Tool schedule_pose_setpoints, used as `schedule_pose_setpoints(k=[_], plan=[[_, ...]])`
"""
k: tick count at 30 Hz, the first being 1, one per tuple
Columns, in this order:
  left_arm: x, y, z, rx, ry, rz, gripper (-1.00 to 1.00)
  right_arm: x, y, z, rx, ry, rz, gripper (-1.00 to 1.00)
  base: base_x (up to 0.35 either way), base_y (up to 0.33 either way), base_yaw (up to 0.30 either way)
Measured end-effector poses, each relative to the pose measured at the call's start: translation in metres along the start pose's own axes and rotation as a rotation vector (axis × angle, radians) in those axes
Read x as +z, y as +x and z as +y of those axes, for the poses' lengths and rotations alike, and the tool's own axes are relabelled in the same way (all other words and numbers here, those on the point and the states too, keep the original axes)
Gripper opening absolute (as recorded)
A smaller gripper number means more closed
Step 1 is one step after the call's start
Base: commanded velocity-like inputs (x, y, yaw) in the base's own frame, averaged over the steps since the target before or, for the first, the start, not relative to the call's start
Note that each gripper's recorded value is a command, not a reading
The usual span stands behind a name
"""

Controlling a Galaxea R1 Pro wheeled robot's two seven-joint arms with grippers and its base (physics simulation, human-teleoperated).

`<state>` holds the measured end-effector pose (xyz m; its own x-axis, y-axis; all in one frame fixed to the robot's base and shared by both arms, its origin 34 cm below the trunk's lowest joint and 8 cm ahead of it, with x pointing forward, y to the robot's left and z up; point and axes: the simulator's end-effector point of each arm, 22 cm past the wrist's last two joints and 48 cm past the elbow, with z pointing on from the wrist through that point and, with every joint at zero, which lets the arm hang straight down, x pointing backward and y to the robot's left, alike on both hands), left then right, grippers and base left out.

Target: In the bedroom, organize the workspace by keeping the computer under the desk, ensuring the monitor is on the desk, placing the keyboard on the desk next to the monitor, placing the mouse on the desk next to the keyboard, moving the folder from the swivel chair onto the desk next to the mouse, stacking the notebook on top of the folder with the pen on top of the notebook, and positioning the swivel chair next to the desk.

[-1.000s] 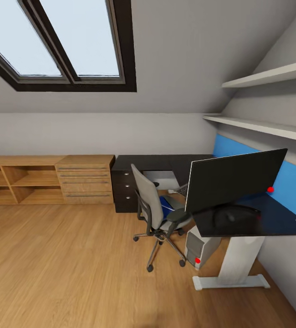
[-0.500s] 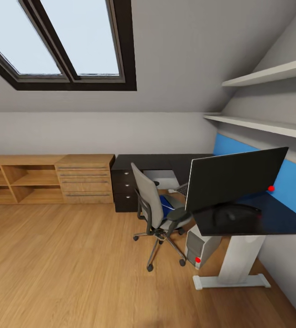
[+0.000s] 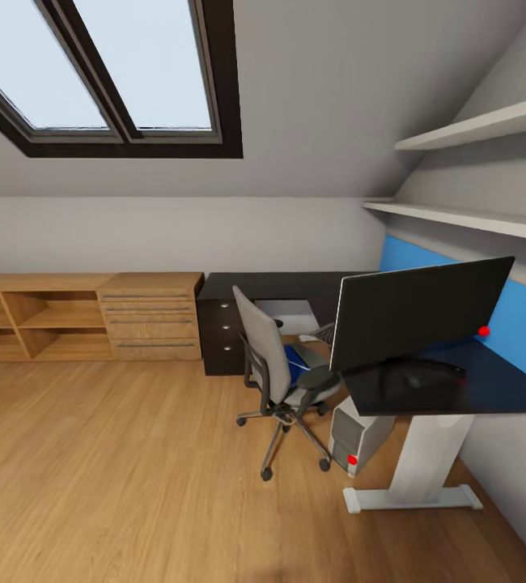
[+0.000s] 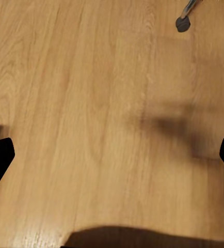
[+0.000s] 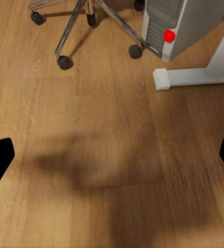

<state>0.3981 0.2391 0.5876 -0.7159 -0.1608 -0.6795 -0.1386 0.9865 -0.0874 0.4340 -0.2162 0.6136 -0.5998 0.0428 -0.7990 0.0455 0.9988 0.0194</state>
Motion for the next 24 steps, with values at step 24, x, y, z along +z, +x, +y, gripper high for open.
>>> schedule_pose_setpoints(k=[24], plan=[[0.027, 0.024, 0.006, -0.053, -0.015, 0.001, 1.0, 0.022, 0.029, 0.001, 0.0, -0.002, 0.002, 1.0, 0.0, 0.0, 0.0]])
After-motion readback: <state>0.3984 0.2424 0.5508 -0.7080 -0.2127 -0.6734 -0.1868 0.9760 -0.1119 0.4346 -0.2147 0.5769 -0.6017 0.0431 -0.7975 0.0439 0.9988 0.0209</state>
